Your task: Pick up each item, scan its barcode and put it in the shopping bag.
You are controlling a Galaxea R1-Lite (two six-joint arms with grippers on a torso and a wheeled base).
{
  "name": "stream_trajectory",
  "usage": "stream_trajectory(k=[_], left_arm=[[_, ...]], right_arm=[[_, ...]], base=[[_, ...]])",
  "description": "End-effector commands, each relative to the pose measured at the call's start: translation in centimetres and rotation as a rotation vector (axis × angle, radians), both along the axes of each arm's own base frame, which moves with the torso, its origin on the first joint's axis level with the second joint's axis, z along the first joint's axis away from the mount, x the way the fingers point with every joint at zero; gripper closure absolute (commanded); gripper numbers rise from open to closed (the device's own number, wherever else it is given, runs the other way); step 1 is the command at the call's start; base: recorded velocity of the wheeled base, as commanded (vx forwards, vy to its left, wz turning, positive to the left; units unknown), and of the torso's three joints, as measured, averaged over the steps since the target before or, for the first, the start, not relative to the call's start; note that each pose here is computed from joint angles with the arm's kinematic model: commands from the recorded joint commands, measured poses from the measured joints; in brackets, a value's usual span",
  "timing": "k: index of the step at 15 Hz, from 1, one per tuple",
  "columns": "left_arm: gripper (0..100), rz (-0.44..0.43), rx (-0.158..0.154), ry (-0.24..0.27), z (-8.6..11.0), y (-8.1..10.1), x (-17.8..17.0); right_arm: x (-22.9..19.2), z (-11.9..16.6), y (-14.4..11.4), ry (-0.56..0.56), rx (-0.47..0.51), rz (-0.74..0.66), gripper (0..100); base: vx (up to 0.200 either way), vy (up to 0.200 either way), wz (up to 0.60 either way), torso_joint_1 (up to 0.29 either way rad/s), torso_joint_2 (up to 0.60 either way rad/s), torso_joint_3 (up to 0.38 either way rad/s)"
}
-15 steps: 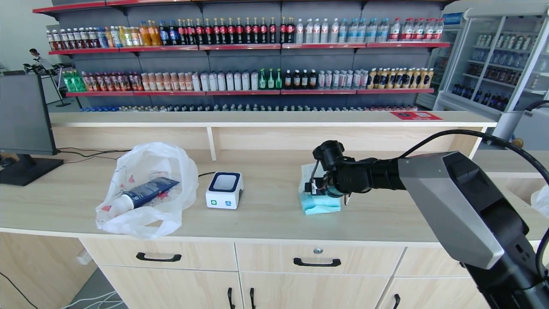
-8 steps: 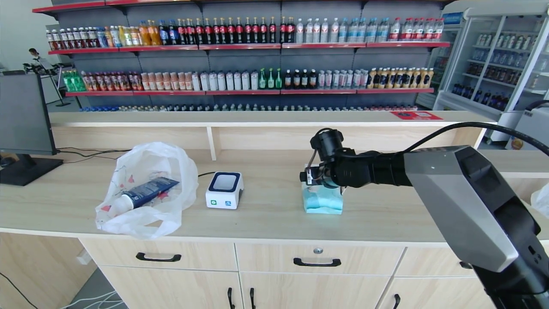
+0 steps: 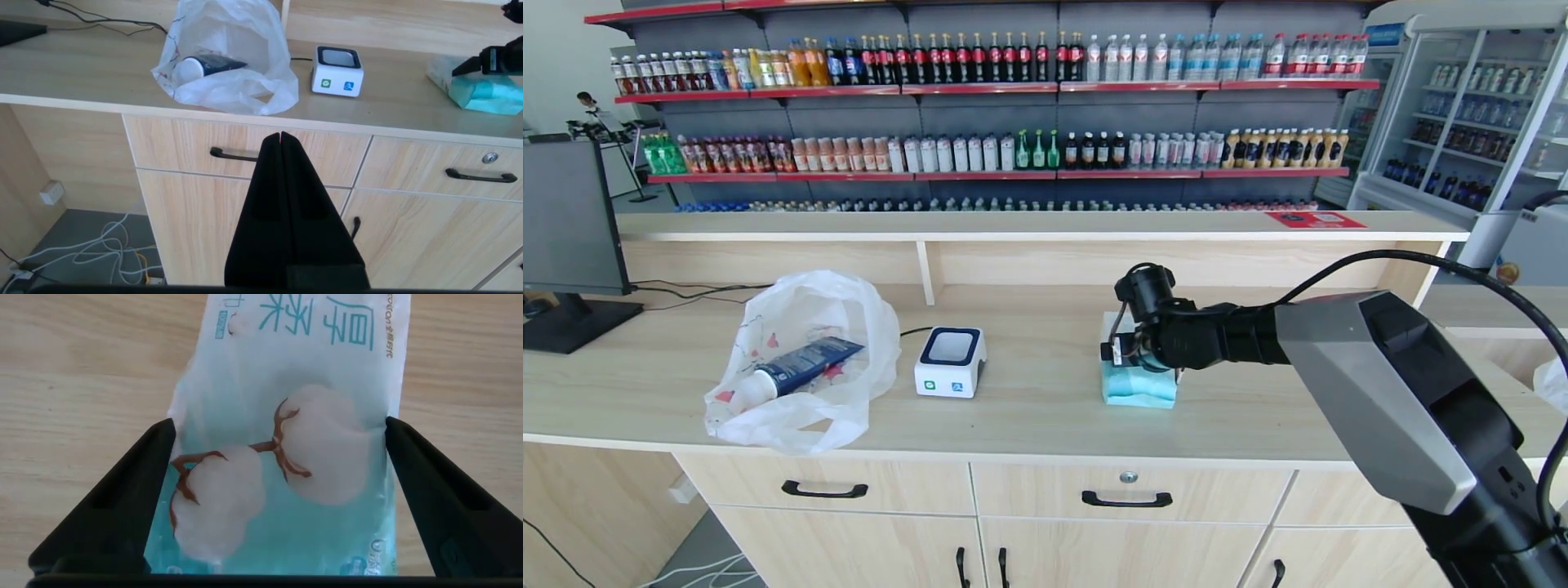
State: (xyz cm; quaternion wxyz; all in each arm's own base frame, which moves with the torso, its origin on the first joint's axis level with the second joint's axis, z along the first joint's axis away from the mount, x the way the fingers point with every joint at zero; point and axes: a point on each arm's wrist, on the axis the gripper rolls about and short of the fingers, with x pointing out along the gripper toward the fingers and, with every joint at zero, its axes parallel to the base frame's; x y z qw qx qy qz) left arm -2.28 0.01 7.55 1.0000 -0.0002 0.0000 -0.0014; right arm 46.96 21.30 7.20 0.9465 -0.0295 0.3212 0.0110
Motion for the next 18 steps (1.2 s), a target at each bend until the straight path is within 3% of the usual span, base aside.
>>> stream_trajectory(k=[1, 18], left_arm=[[100, -0.002, -0.001, 0.0, 0.0, 0.0, 0.0], [100, 0.0, -0.001, 0.0, 0.0, 0.0, 0.0]], right_arm=[[0.1, -0.8, -0.1, 0.011, -0.011, -0.006, 0], [0.4, -3.3, -0.3, 0.06, -0.024, -0.051, 0]], base=[[0.0, 0.0, 0.0, 0.0, 0.0, 0.0], [0.0, 0.0, 0.0, 0.0, 0.0, 0.0]])
